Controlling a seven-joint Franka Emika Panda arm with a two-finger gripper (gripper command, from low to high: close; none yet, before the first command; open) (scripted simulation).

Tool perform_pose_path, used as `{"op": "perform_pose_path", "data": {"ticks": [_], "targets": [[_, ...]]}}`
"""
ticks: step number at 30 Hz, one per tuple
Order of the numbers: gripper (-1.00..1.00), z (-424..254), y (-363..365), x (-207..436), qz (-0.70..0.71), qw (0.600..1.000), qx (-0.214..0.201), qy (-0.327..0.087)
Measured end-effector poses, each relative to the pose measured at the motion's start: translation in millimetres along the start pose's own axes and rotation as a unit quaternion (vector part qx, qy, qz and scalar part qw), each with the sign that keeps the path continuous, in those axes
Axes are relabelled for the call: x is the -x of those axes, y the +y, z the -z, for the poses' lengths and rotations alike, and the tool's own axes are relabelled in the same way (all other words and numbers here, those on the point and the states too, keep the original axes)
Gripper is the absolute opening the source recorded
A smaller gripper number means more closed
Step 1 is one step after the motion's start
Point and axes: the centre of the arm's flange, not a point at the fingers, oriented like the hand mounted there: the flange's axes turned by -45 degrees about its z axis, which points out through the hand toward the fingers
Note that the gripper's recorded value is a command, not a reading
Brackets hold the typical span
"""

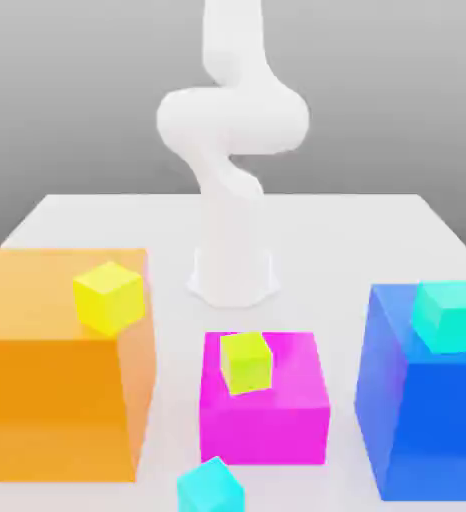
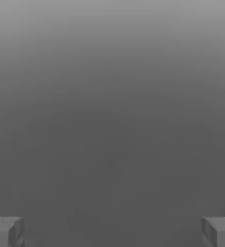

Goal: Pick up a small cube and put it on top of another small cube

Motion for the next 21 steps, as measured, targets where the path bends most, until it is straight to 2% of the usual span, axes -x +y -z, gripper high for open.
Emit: {"op": "perform_pose_path", "data": {"ticks": [5, 10, 15, 21], "targets": [[0.0, -98.1, 8.8, 6.9, -0.087, 0.993, -0.015, -0.074], [0.0, -190.0, 15.0, 31.9, -0.169, 0.975, -0.005, -0.144], [0.0, -274.2, 21.6, 72.9, -0.245, 0.947, 0.028, -0.207], [0.0, -360.2, 34.1, 138.8, -0.326, 0.903, 0.094, -0.265]]}}
